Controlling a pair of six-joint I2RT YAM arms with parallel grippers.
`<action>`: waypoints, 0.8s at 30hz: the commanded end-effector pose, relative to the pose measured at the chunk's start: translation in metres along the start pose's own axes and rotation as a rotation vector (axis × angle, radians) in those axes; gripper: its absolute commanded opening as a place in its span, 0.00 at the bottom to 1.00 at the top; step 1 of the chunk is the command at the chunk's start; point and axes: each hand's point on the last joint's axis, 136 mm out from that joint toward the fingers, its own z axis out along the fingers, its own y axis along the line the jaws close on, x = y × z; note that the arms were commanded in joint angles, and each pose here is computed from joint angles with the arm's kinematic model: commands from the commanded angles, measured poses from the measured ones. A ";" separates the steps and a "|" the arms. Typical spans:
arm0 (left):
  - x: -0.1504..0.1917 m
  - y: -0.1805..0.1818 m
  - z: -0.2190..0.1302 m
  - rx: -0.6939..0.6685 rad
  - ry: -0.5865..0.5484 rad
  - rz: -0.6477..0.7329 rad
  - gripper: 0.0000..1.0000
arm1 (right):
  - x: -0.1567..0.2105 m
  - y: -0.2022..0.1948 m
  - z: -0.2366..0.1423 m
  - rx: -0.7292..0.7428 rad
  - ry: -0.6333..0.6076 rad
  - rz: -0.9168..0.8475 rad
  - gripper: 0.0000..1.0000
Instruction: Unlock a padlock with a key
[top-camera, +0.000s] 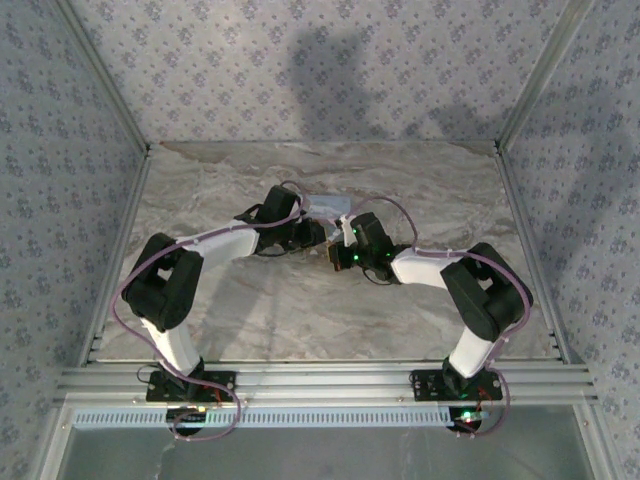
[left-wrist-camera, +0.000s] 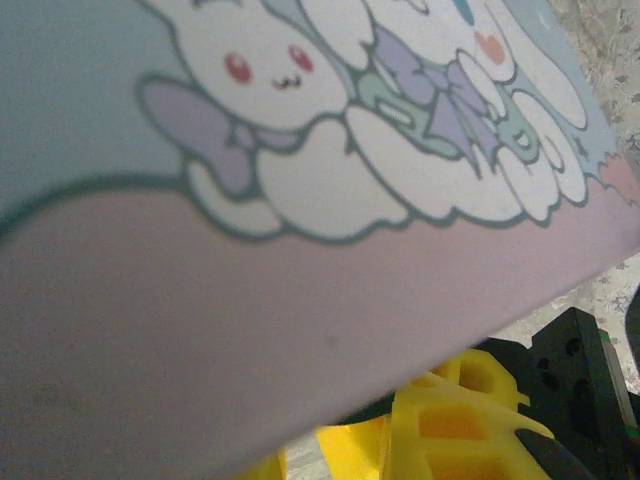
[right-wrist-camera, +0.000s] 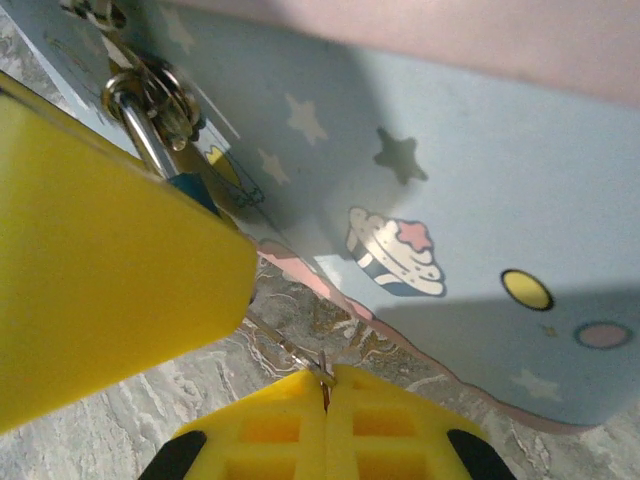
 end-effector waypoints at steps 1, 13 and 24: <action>0.005 -0.004 0.007 0.019 0.020 0.003 0.20 | -0.031 0.029 -0.006 -0.105 -0.118 -0.034 0.00; 0.006 -0.004 0.009 0.016 0.028 0.001 0.20 | -0.039 0.025 -0.009 -0.105 -0.161 -0.015 0.00; 0.008 -0.002 0.011 0.011 0.034 -0.001 0.20 | -0.047 0.027 -0.011 -0.119 -0.192 -0.020 0.00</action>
